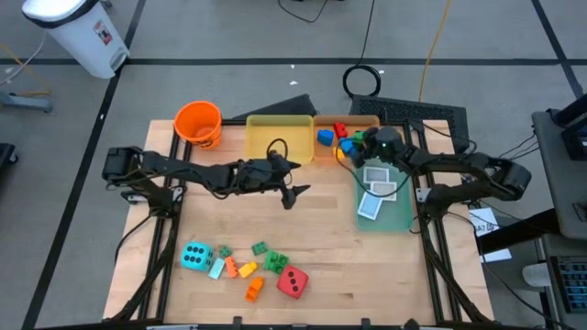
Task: Pick & Place Toys
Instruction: Put the green game piece into the orange bin
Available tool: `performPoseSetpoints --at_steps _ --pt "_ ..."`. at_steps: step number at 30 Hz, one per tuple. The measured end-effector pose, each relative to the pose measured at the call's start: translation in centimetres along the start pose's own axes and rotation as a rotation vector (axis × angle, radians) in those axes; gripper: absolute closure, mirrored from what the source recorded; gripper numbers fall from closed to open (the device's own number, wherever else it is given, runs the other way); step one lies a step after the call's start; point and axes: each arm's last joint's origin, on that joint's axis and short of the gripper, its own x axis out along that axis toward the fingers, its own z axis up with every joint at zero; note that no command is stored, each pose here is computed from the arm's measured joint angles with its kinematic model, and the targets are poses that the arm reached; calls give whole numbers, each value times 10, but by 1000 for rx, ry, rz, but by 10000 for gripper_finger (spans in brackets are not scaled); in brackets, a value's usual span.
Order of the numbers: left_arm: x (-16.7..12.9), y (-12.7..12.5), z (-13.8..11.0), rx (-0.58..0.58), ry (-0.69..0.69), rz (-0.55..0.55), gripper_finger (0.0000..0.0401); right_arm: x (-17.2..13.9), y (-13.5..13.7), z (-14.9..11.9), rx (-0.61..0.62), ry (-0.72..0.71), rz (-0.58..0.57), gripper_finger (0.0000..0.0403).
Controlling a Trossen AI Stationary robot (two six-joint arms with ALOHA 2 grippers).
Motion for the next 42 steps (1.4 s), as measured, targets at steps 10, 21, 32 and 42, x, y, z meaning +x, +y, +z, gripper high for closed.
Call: performPoseSetpoints --at_steps 10,21,32,42 --pt "12 2 -12 -16 36 16 22 1 -22 -15 55 32 -89 177" --pt "12 2 -15 -34 53 36 22 -2 -14 -9 -31 -14 -54 48" --pt "11 0 -17 -28 76 35 22 -34 6 18 -62 -228 47 59" --pt "-10 -23 -19 -20 201 -167 22 -46 22 23 -106 -279 124 62"
